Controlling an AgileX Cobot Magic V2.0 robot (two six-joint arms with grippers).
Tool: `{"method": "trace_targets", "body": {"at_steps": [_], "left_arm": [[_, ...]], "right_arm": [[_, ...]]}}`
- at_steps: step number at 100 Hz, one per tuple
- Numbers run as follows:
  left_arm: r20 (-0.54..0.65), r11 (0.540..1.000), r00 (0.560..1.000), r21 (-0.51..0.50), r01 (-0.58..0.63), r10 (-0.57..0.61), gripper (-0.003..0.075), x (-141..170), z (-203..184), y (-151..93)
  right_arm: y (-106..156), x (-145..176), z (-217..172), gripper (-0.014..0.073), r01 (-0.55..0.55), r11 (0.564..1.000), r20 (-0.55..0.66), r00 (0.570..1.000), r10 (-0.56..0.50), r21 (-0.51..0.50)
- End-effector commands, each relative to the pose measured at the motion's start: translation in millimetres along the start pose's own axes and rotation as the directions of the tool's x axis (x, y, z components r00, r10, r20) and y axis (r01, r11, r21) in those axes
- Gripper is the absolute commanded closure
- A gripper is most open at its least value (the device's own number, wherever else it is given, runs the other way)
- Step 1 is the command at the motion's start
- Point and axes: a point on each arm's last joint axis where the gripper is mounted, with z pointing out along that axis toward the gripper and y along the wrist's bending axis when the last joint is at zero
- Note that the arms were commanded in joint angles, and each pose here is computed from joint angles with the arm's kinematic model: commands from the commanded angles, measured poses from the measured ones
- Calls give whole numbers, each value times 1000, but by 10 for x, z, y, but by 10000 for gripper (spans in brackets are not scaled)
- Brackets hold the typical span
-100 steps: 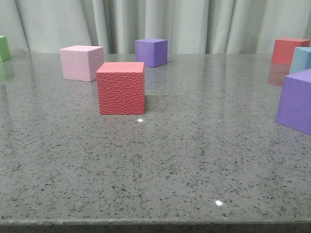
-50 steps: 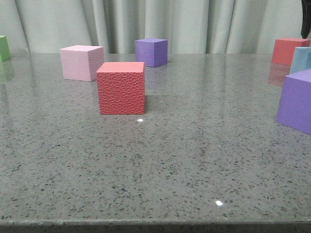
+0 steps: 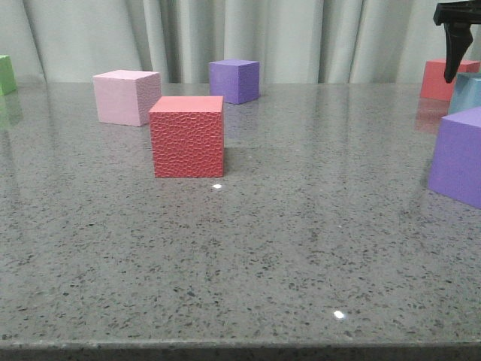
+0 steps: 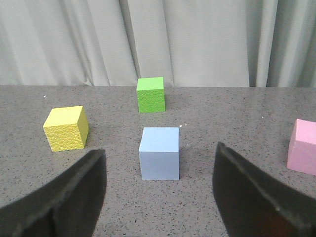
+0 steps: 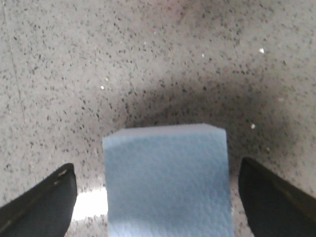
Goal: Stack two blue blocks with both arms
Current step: 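Lower the right gripper over the light blue cube and close on it, then carry the light blue cube with the right gripper toward the purple cube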
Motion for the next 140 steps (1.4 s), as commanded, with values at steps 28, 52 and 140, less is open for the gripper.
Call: {"method": "trace_targets", "body": {"at_steps": [28, 52, 140], "left_arm": [[116, 1000, 993, 14, 12, -14, 259, -194, -31, -12], [116, 1000, 993, 14, 12, -14, 259, -194, -31, -12], [116, 1000, 993, 14, 12, -14, 259, -194, -31, -12]], "right_arm": [[-5, -141, -161, 36, 24, 1000, 65, 998, -23, -11], [-7, -133, -152, 184, 24, 1000, 54, 998, -24, -9], [1285, 54, -774, 266, 175, 966, 133, 980, -151, -192]]}}
